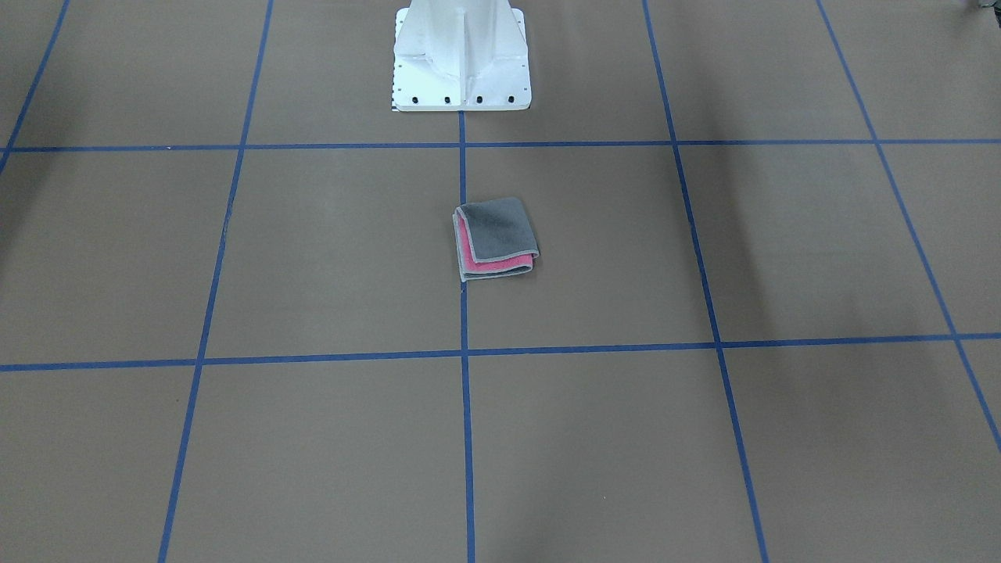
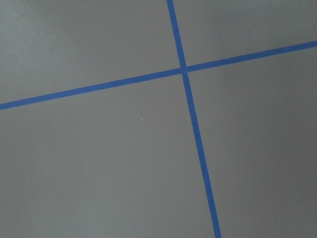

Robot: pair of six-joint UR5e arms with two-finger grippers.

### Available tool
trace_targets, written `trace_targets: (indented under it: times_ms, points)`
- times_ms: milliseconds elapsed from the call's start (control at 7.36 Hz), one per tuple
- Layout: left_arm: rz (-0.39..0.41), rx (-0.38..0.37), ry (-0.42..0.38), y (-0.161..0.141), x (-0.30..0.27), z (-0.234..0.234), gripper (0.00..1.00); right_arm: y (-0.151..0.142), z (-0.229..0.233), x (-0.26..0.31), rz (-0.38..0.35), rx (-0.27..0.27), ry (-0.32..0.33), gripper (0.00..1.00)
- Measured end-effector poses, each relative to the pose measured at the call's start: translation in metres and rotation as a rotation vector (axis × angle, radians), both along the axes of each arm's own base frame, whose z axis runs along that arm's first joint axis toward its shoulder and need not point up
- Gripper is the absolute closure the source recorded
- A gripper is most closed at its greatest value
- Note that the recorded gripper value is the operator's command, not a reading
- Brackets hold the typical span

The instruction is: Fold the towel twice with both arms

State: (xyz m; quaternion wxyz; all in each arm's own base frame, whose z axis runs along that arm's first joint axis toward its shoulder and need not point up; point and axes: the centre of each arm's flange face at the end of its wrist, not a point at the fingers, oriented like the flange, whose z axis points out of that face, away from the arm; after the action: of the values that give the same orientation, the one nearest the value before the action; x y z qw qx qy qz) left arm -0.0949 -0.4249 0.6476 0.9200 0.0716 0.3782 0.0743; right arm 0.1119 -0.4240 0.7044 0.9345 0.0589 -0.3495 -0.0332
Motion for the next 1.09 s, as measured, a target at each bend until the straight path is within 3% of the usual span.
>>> trace_targets:
  times_ms: [1086]
  points:
    - [0.002, -0.026, 0.002, 0.008, 0.001, 0.013, 0.00, 0.003, 0.009, 0.000, -0.001, -0.016, -0.002, 0.00]
